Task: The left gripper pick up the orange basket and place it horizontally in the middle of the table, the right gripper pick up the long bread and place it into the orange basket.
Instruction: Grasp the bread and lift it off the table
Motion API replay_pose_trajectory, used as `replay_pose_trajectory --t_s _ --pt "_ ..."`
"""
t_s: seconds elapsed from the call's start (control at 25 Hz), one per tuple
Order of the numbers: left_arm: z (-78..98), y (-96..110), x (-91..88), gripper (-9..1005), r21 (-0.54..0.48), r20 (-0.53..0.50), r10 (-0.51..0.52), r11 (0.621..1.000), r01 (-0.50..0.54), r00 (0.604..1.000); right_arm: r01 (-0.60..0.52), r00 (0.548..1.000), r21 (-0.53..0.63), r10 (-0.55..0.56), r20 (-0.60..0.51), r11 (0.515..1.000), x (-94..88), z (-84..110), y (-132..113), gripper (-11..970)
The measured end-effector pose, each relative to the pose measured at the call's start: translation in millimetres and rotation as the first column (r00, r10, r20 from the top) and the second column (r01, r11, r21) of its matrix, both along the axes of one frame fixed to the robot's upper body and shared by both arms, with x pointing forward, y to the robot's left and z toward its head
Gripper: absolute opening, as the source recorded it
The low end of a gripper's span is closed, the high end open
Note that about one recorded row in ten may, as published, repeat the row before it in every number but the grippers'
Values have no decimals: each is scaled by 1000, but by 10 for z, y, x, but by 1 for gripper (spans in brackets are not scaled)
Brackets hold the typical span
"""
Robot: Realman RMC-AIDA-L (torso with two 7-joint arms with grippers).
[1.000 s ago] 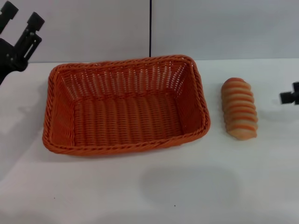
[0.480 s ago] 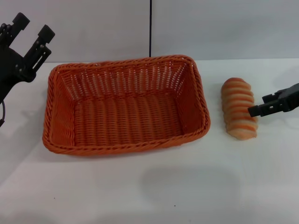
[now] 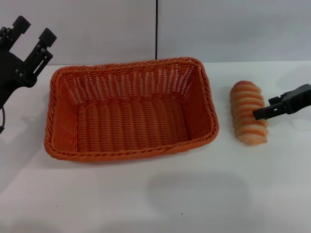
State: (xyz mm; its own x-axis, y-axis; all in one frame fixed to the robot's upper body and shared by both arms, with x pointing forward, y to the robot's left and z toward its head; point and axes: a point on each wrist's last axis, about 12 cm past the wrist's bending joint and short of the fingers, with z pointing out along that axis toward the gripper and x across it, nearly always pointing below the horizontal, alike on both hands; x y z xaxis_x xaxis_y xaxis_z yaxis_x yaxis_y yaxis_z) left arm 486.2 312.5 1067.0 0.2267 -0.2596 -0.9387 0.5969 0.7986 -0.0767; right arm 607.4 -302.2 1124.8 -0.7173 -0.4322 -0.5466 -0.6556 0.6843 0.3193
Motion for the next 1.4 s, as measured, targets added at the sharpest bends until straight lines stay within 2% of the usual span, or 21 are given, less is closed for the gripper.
replay_pose_trajectory --t_s 0.28,1.04,1.4 --pt "1 -2 4 669 -1 0 -1 1000 1 1000 -14 1000 -19 14 -22 1000 32 -67 88 813" --pt "-1 -3 5 646 5 1 1 1000 -1 1000 -16 1000 -25 15 -18 1000 82 -95 179 810" --pt "-4 -3 1 646 6 0 1 1000 -1 1000 -19 1000 -48 19 -2 999 99 -127 214 733"
